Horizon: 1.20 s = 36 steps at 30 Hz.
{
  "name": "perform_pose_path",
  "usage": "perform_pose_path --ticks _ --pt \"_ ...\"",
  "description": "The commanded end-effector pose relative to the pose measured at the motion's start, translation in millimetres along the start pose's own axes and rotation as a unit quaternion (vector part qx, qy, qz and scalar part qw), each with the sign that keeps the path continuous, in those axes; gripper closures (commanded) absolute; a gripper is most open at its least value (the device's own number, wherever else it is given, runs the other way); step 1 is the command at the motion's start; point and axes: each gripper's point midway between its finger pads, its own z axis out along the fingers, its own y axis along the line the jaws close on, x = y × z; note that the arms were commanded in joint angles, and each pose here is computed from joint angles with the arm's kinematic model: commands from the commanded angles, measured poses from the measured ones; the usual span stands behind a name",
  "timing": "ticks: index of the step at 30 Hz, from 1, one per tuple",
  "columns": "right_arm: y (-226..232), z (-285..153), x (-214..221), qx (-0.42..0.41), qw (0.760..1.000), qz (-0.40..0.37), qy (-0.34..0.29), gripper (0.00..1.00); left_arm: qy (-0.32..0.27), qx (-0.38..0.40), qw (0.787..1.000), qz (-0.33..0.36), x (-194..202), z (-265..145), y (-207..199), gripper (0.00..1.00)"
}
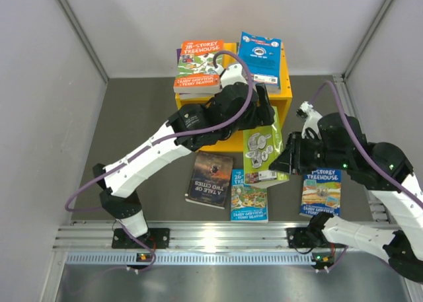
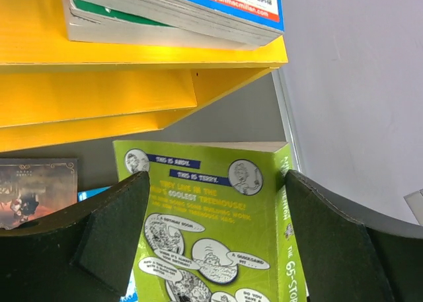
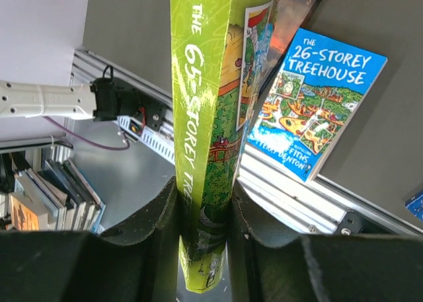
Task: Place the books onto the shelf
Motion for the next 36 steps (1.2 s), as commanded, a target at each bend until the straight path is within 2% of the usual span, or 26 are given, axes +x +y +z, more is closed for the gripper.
perform_pose_path --ticks 1,9,13,14,17,21,26,30,33,36 --pt "34 -12 -25 -0.075 0.995 -0.041 -0.050 1.00 -0.013 -0.006 1.000 0.003 -2 7 -1 0.13" --pt "32 0 -31 -0.060 0.996 -0.053 -0.048 1.00 0.043 0.055 0.998 0.005 26 21 -32 0.17" --pt "31 -1 -43 -0.043 0.996 -0.053 -0.065 1.00 0.065 0.028 0.997 0.016 41 25 -22 0.24" --pt "31 -1 -46 -0.039 0.995 -0.053 -0.070 1.00 0.076 0.014 0.997 0.022 48 24 -15 0.29" --pt "29 -8 -58 -0.022 0.994 -0.047 -0.096 1.00 0.098 0.001 0.995 0.027 59 25 -10 0.36" --pt "31 -22 -72 -0.017 0.991 -0.036 -0.131 1.00 0.138 -0.006 0.990 0.033 79 24 -6 0.40" --pt "34 -33 -84 -0.017 0.986 -0.024 -0.163 1.00 0.188 -0.004 0.981 0.050 103 21 -6 0.40" --pt "38 -29 -85 -0.022 0.987 -0.023 -0.155 1.00 0.227 -0.027 0.970 0.078 127 20 2 0.39" --pt "42 -27 -86 -0.029 0.987 -0.023 -0.153 1.00 0.240 -0.038 0.966 0.088 135 16 6 0.51" --pt "45 -29 -90 -0.034 0.986 -0.021 -0.159 1.00 0.242 -0.044 0.965 0.090 135 14 10 0.78"
